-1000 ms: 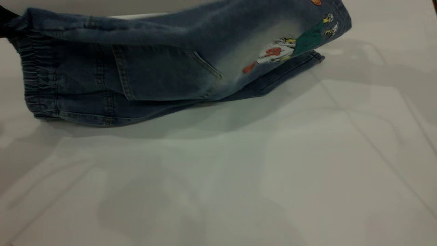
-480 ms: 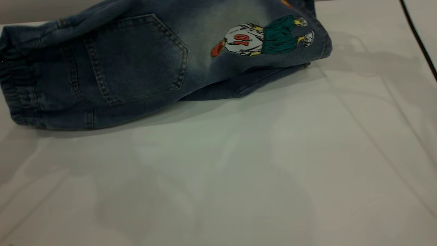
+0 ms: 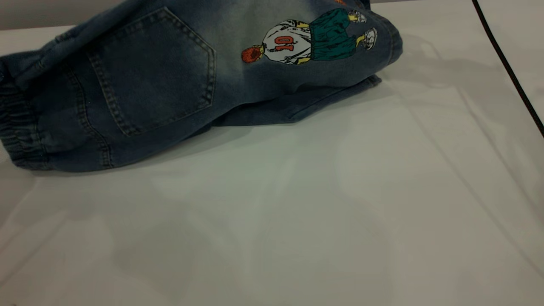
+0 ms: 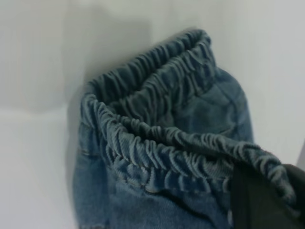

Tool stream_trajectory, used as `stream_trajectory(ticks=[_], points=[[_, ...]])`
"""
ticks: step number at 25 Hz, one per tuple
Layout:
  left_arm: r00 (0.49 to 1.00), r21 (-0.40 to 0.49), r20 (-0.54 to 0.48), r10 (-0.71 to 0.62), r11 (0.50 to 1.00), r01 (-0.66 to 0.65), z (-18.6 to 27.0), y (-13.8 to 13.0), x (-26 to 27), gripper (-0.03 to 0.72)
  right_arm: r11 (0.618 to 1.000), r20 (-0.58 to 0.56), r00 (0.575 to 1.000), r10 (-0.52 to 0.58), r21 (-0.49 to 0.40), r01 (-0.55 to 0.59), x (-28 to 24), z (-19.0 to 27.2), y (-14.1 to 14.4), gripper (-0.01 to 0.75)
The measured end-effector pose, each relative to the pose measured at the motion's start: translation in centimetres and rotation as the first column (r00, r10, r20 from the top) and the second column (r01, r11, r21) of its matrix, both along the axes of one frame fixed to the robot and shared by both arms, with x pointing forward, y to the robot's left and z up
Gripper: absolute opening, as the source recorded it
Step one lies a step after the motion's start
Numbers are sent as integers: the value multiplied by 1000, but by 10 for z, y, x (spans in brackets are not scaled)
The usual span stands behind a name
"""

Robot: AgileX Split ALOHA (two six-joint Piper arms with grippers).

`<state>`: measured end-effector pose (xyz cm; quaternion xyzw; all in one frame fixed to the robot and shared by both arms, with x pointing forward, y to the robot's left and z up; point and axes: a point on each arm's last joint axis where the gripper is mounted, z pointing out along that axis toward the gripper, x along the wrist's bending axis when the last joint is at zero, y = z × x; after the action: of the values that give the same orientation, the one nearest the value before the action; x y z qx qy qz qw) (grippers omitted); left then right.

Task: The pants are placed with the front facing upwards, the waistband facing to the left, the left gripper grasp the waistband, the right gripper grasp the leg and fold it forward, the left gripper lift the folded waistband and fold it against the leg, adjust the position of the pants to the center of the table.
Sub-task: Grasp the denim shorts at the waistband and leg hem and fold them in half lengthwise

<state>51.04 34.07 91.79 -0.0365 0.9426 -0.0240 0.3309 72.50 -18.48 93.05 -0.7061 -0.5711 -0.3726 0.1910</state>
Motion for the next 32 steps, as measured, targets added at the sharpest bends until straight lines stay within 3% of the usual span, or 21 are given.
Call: stream_trajectory(ticks=[4, 9, 15, 24, 32], points=[[999, 20, 17, 39, 999, -39, 6, 5, 6, 109, 999, -36, 999, -37, 12, 37, 2, -5, 0, 15], [989, -36, 17, 147, 989, -146, 6, 18, 4, 109, 998, -80, 995, -64, 18, 66, 4, -17, 0, 15], [981, -31, 19, 193, 981, -193, 6, 35, 0, 109, 996, -124, 990, -72, 38, 77, 6, -30, 2, 15], [993, 86, 47, 107, 990, -111, 13, 47, 9, 109, 997, -64, 995, -70, 40, 73, 17, -12, 3, 15], [996, 85, 61, 67, 994, -72, 7, 55, 38, 109, 997, -48, 996, -81, 11, 81, 19, -13, 1, 15]])
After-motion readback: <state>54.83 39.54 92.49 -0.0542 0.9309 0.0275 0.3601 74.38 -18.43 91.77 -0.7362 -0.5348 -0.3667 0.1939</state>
